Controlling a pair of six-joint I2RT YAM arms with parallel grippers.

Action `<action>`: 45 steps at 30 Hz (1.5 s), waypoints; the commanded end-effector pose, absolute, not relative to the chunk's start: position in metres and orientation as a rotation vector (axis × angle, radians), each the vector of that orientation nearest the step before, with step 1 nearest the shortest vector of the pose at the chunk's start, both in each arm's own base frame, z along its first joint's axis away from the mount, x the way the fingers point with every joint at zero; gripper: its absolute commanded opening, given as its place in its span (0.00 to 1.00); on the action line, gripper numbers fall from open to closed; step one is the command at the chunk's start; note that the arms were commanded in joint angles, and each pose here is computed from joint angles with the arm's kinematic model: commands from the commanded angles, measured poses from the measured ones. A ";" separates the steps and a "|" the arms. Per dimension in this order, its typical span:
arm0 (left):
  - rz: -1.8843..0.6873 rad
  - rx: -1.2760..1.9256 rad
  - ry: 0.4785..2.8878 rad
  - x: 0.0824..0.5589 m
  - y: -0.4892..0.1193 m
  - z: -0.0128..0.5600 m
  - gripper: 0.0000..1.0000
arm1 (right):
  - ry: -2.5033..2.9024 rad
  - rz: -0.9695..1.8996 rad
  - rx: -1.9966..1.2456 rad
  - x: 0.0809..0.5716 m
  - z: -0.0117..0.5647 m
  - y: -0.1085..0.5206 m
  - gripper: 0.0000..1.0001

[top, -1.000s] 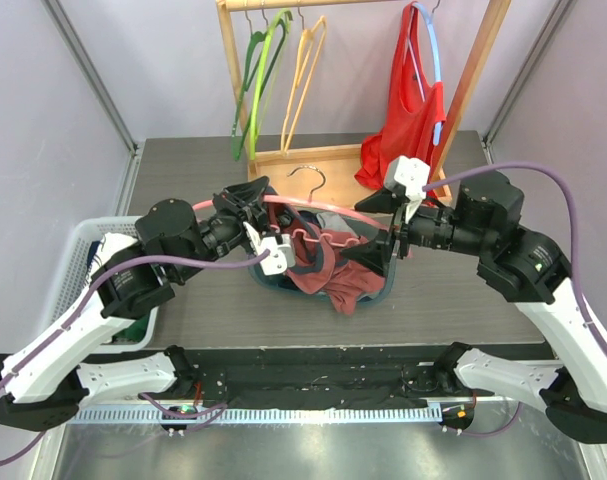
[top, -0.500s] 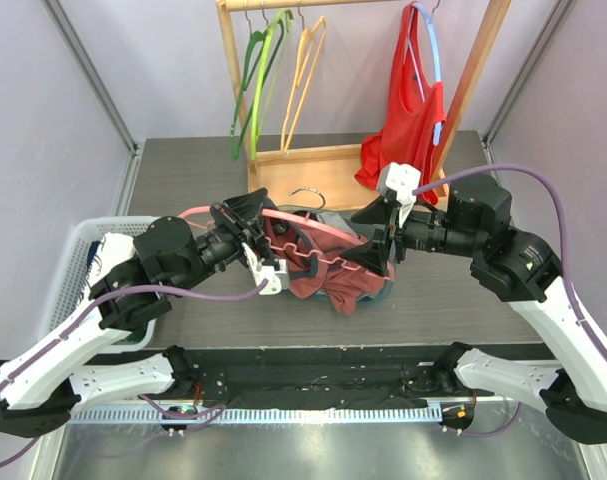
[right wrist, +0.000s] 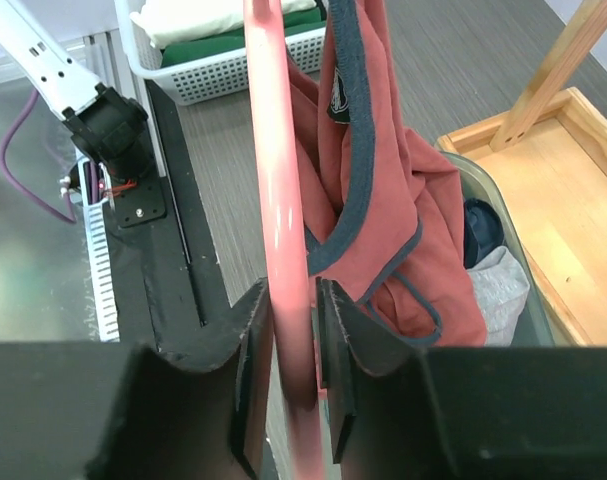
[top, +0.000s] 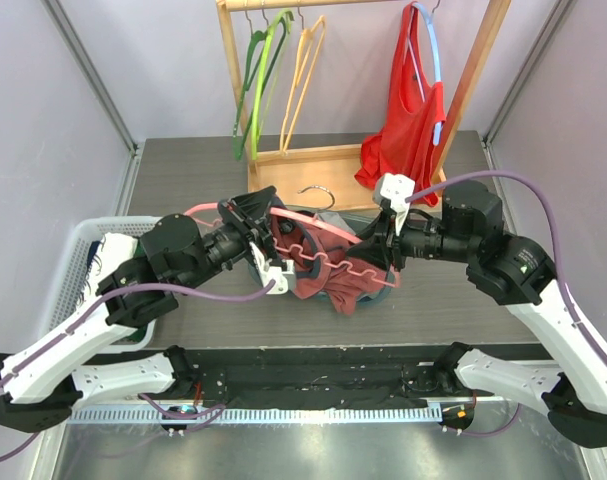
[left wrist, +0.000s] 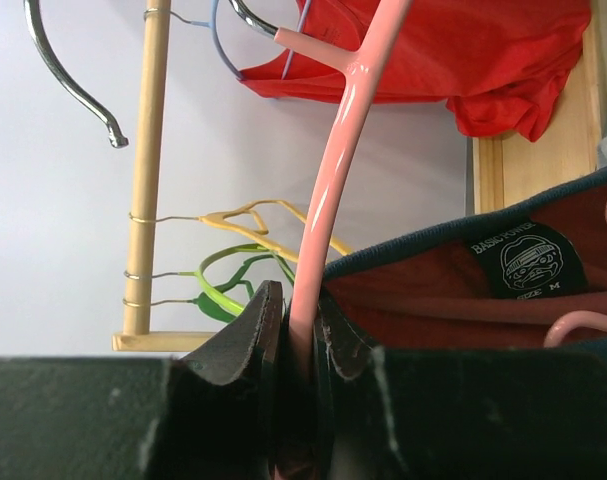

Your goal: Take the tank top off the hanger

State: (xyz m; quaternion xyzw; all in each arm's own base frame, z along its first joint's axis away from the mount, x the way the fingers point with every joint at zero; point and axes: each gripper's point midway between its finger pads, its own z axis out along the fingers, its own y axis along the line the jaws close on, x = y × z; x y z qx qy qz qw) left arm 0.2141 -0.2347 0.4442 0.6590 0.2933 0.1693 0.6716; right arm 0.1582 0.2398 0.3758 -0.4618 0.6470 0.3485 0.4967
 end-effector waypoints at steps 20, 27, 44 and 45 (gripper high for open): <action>0.059 1.010 0.911 0.208 -0.220 0.552 1.00 | 1.593 0.676 -0.883 0.159 0.394 0.191 0.01; -0.280 1.051 1.324 0.184 -0.223 0.517 1.00 | 1.575 0.652 -0.815 0.157 0.406 0.180 0.01; -0.608 0.994 1.684 0.169 -0.263 0.443 0.82 | 1.507 0.527 -0.767 0.159 0.444 0.154 0.01; -0.603 0.942 1.678 0.178 -0.264 0.450 0.82 | 1.512 0.511 -0.767 0.161 0.443 0.153 0.01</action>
